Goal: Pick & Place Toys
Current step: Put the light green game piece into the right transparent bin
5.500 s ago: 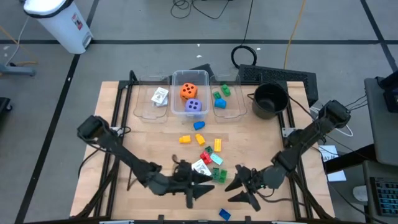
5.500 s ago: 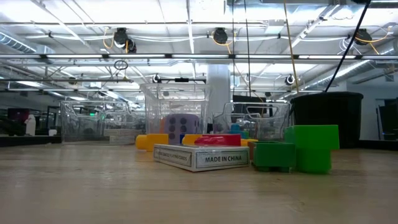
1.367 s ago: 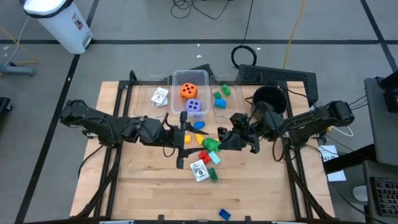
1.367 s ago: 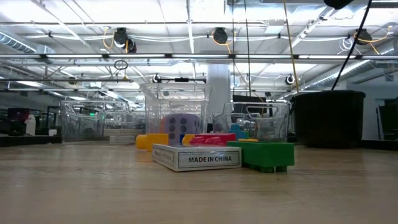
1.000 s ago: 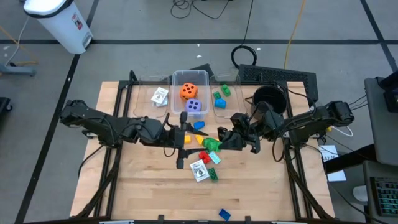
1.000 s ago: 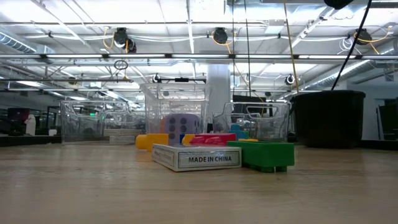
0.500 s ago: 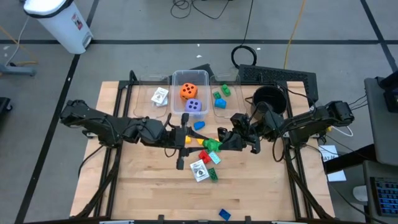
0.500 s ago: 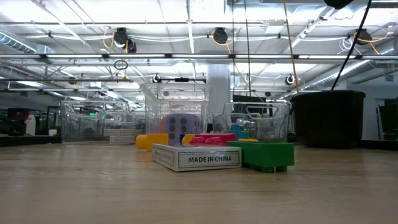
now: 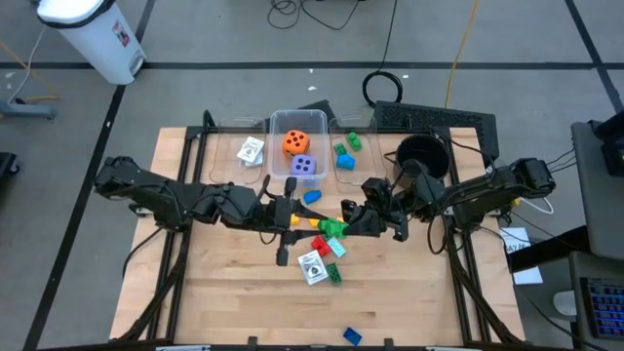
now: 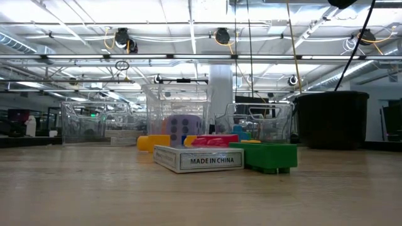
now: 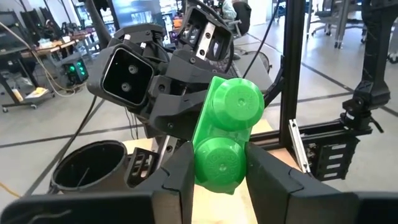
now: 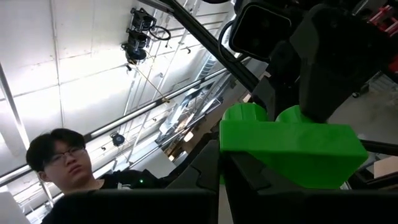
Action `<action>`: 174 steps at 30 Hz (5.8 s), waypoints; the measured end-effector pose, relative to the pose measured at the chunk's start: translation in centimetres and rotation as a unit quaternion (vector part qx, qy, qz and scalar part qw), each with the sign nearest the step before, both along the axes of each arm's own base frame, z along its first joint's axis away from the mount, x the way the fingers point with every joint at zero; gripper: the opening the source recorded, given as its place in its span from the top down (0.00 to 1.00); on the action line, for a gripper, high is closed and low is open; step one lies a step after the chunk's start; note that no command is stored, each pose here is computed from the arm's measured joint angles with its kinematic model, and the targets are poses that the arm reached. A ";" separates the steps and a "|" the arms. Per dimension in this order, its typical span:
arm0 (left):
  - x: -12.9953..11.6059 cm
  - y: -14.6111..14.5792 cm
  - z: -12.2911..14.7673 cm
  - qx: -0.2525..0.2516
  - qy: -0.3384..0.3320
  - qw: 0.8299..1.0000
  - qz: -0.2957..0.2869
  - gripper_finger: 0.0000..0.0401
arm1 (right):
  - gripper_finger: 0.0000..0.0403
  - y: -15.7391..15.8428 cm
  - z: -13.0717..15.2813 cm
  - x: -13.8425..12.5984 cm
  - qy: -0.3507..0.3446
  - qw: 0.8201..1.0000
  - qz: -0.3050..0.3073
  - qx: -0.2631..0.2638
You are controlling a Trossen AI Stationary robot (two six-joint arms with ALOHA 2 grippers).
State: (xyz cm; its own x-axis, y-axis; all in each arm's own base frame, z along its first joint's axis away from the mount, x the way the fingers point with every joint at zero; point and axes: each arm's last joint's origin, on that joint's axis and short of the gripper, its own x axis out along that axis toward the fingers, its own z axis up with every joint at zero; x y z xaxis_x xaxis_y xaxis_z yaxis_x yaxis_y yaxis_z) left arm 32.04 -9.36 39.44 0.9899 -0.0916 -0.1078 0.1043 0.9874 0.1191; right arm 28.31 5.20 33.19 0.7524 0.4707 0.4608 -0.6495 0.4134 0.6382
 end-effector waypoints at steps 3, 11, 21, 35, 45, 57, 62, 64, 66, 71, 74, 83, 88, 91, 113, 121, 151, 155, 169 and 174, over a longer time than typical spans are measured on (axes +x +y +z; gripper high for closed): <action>0.0 0.0 0.0 -0.002 0.000 1.000 0.001 0.72 | 0.94 0.0 0.0 0.0 -0.003 1.000 -0.010 0.000; 0.0 0.0 0.0 -0.015 0.000 1.000 0.002 0.72 | 0.82 0.0 0.0 0.0 -0.005 1.000 -0.014 -0.003; -0.8 0.6 2.3 -0.013 0.052 0.999 0.010 0.72 | 0.58 -0.9 0.1 0.1 -0.007 1.000 -0.029 -0.003; -3.5 2.6 6.3 -0.099 0.168 0.981 -0.013 0.72 | 0.50 -2.7 -0.1 0.5 0.017 0.998 -0.059 0.025; -3.9 4.8 5.1 -0.162 0.255 0.953 0.011 0.72 | 0.51 -3.8 1.1 1.7 0.131 0.969 -0.166 -0.125; -0.3 6.9 0.8 -0.221 0.375 0.901 0.003 0.72 | 0.51 -3.8 7.2 1.4 0.189 0.920 -0.199 -0.281; 1.7 7.9 -1.2 -0.236 0.400 0.886 0.006 0.72 | 0.51 -3.0 6.3 1.2 0.234 0.888 -0.222 -0.328; 2.2 8.4 -1.7 -0.239 0.406 0.882 0.013 0.72 | 0.51 -2.6 5.9 1.1 0.248 0.882 -0.216 -0.337; 2.5 8.9 -1.9 -0.245 0.404 0.881 0.016 0.72 | 0.51 -2.2 5.5 1.4 0.254 0.881 -0.208 -0.340; 3.2 9.7 -1.7 -0.251 0.372 0.893 0.019 0.72 | 0.51 -1.4 4.5 2.1 0.279 0.869 -0.215 -0.349; 3.5 9.9 -1.3 -0.256 0.351 0.901 0.018 0.72 | 0.51 -1.5 3.6 2.5 0.310 0.849 -0.235 -0.359; 3.4 9.8 -1.4 -0.255 0.355 0.899 0.020 0.72 | 0.51 -1.5 2.8 3.2 0.325 0.839 -0.246 -0.361; 3.4 9.8 -1.4 -0.254 0.355 0.899 0.020 0.72 | 0.51 -1.5 2.4 3.0 0.343 0.832 -0.239 -0.364; 3.4 9.9 -1.4 -0.248 0.353 0.902 0.025 0.72 | 0.51 -1.5 2.3 3.0 0.353 0.831 -0.235 -0.359; 3.4 10.0 -1.4 -0.242 0.353 0.903 0.026 0.72 | 0.72 -1.5 2.2 2.9 0.360 0.832 -0.234 -0.350; 3.4 10.9 -1.4 -0.255 0.350 0.901 0.025 0.53 | 0.72 -1.5 2.1 2.9 0.363 0.831 -0.232 -0.352; -3.4 13.3 8.8 -0.221 0.079 0.972 0.028 0.24 | 0.72 -8.6 2.5 1.0 0.441 0.722 -0.411 -0.340; -3.4 12.3 8.8 -0.210 0.078 0.974 0.013 0.26 | 0.72 -10.0 1.5 0.7 0.466 0.684 -0.448 -0.338; -0.6 9.2 4.5 -0.242 0.034 0.969 -0.036 0.30 | 0.72 -14.3 -6.0 -1.4 0.532 0.628 -0.499 -0.272; -0.1 8.6 2.9 -0.260 0.040 0.964 -0.042 0.29 | 0.72 -15.8 -8.1 -2.6 0.558 0.604 -0.509 -0.254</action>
